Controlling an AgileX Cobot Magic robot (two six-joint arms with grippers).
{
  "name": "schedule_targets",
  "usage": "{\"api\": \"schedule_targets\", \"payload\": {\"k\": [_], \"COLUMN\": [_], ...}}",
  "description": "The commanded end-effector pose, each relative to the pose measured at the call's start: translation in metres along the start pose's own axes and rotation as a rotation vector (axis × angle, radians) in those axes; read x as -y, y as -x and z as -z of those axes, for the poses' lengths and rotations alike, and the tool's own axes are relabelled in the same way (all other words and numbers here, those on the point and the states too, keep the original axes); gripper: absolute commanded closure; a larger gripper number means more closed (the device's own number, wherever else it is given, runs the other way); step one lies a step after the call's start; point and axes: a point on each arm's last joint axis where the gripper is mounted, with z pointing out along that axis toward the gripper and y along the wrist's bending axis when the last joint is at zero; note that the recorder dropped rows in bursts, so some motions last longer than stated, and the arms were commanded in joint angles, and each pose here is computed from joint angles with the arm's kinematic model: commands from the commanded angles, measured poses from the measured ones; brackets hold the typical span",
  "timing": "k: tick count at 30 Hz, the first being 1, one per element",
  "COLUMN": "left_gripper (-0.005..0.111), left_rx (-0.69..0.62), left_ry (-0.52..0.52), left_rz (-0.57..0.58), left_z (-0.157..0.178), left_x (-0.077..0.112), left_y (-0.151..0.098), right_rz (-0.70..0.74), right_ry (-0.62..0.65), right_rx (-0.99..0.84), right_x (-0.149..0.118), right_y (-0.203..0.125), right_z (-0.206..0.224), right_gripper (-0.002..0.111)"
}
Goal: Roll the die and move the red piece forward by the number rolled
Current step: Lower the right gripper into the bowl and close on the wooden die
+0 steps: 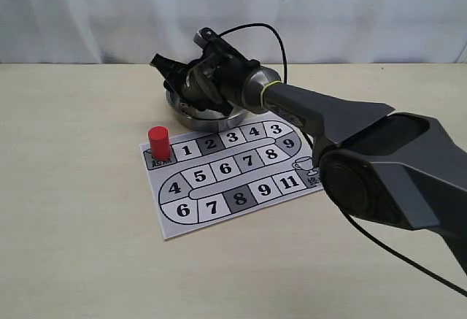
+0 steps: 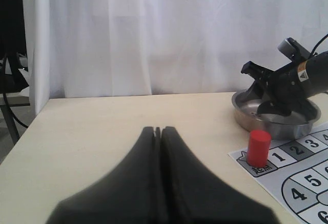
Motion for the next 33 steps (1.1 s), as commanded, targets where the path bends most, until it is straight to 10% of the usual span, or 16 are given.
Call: {"api": "schedule_targets", "payload": {"k": [1, 33], "left_gripper": [0.107, 0.107], "left_rx": [0.009, 0.009], "left_ry": [-0.001, -0.001], "left_rz": [0.005, 0.005], "left_z": [0.0, 0.0], "left_x": [0.0, 0.0], "left_y": [0.0, 0.0], "right_rz": [0.046, 0.251], "right_ry": [-0.059, -0.205], "right_rx": [-0.009, -0.043], "right_x": [0.003, 0.018], "right_y": [0.002, 0.006], "right_z": [0.004, 0.007], "right_gripper": [0.062, 0.062]}}
